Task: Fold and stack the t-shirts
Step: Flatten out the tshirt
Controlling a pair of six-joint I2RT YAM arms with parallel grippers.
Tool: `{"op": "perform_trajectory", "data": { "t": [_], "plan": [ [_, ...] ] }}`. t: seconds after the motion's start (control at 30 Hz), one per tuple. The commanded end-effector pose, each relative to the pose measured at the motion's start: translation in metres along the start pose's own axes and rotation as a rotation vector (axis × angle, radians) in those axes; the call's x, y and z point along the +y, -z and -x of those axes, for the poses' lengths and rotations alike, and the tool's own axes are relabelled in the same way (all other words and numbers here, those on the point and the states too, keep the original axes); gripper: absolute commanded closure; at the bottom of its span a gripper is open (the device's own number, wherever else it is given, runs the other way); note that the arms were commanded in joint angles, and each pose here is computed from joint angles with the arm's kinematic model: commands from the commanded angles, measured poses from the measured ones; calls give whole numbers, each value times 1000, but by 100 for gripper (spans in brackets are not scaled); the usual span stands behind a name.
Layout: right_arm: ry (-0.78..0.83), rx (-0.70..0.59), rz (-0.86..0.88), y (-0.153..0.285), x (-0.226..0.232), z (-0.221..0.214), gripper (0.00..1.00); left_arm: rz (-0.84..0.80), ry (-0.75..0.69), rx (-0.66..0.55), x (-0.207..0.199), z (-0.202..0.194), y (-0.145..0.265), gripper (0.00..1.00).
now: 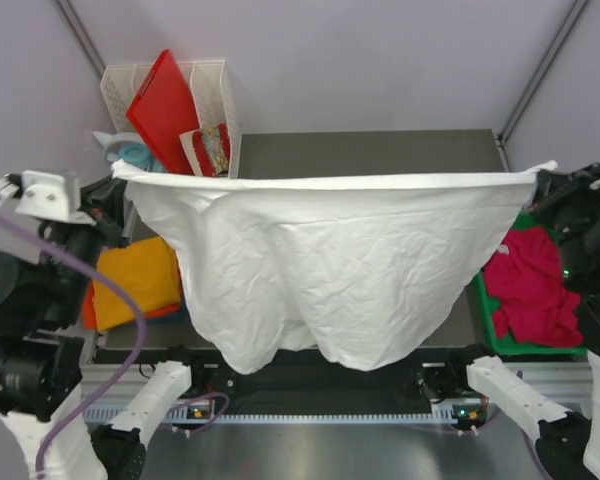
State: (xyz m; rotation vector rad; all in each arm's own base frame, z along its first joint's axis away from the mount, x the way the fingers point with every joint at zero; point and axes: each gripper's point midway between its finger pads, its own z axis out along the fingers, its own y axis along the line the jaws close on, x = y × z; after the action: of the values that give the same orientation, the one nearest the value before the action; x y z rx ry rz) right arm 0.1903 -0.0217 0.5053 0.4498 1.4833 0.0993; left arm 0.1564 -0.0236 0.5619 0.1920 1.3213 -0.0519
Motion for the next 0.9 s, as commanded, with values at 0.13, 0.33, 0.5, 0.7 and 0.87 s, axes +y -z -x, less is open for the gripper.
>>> {"op": "perform_trajectory", "data": {
  "t": [0.13,0.33,0.5,0.7,0.87],
  "plan": [
    [87,141,-176,-60,-22,-104,100,34,-30,223,2,-121,-63,100],
    [147,219,-248,-116,-27,-163,100,10,-24,341,-5,-200,-130,100],
    [189,285,-297,-167,-28,-205,100,6,-20,417,-8,-260,-182,100],
    [248,345,-367,-224,-36,-236,100,61,-37,617,1,-337,-241,100],
    [260,385,-410,-267,-41,-260,100,80,-35,643,2,-375,-281,100]
  ]
}}
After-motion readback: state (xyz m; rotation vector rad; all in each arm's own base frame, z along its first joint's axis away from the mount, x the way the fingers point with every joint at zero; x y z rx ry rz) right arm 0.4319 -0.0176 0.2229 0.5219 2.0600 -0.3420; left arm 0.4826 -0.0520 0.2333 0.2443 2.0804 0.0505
